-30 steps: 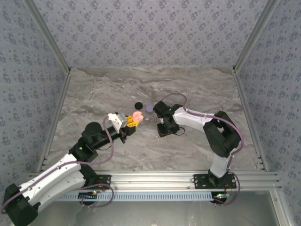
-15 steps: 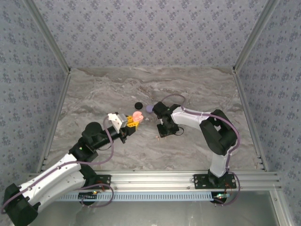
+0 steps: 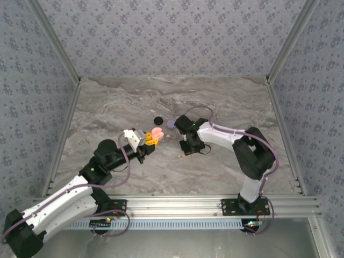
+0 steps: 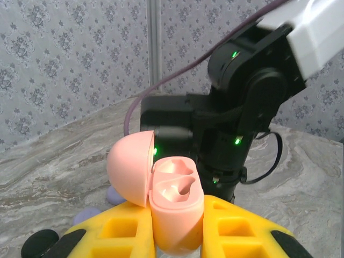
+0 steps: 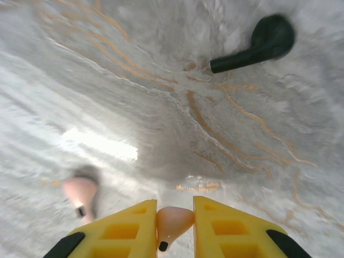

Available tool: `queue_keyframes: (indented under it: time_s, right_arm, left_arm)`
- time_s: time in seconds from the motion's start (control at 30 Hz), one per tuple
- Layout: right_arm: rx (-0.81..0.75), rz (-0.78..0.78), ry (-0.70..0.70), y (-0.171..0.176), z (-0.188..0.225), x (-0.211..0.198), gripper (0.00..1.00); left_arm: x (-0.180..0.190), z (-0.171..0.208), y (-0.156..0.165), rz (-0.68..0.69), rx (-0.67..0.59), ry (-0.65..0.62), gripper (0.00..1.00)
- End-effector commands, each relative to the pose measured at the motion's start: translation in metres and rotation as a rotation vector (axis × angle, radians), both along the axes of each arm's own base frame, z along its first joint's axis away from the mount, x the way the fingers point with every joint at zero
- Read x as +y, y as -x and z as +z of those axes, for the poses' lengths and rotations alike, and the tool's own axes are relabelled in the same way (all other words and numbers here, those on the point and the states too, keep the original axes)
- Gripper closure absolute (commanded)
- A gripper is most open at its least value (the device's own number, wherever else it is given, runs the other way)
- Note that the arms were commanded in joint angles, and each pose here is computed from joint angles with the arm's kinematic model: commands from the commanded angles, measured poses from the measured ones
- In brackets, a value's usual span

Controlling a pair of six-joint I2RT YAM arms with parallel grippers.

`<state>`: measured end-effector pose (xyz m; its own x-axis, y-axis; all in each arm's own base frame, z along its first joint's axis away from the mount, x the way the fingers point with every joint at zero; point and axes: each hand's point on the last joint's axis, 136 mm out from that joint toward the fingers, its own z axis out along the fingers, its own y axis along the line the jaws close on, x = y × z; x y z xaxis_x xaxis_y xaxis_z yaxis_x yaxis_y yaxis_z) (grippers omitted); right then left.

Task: Insert wireless bluetooth earbuds into charging case

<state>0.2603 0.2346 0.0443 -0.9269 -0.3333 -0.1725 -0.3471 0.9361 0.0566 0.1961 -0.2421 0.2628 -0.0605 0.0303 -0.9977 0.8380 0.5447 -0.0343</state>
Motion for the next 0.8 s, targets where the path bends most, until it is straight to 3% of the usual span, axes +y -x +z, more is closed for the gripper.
queue_keyframes:
  time_s: [0.0, 0.17, 0.43, 0.6, 0.77]
  right_arm:
    - [-0.137, -0.012, -0.038, -0.008, 0.049, -0.006, 0.78]
    - [-0.324, -0.037, -0.173, -0.013, 0.123, -0.008, 0.77]
    - [-0.630, -0.054, -0.524, -0.005, 0.243, 0.006, 0.78]
    - [-0.731, -0.003, -0.674, 0.010, 0.280, 0.028, 0.79]
    - [-0.764, 0.019, -0.707, 0.015, 0.284, 0.043, 0.79]
  left_arm:
    - [-0.004, 0.000, -0.001, -0.005, 0.006, 0.022, 1.00]
    - [-0.013, -0.003, -0.006, -0.024, 0.020, 0.036, 1.00]
    - [-0.030, 0.002, -0.019, -0.046, 0.028, 0.080, 1.00]
    - [-0.040, 0.007, -0.024, -0.063, 0.029, 0.094, 1.00]
    - [-0.048, 0.009, -0.027, -0.077, 0.035, 0.104, 1.00]
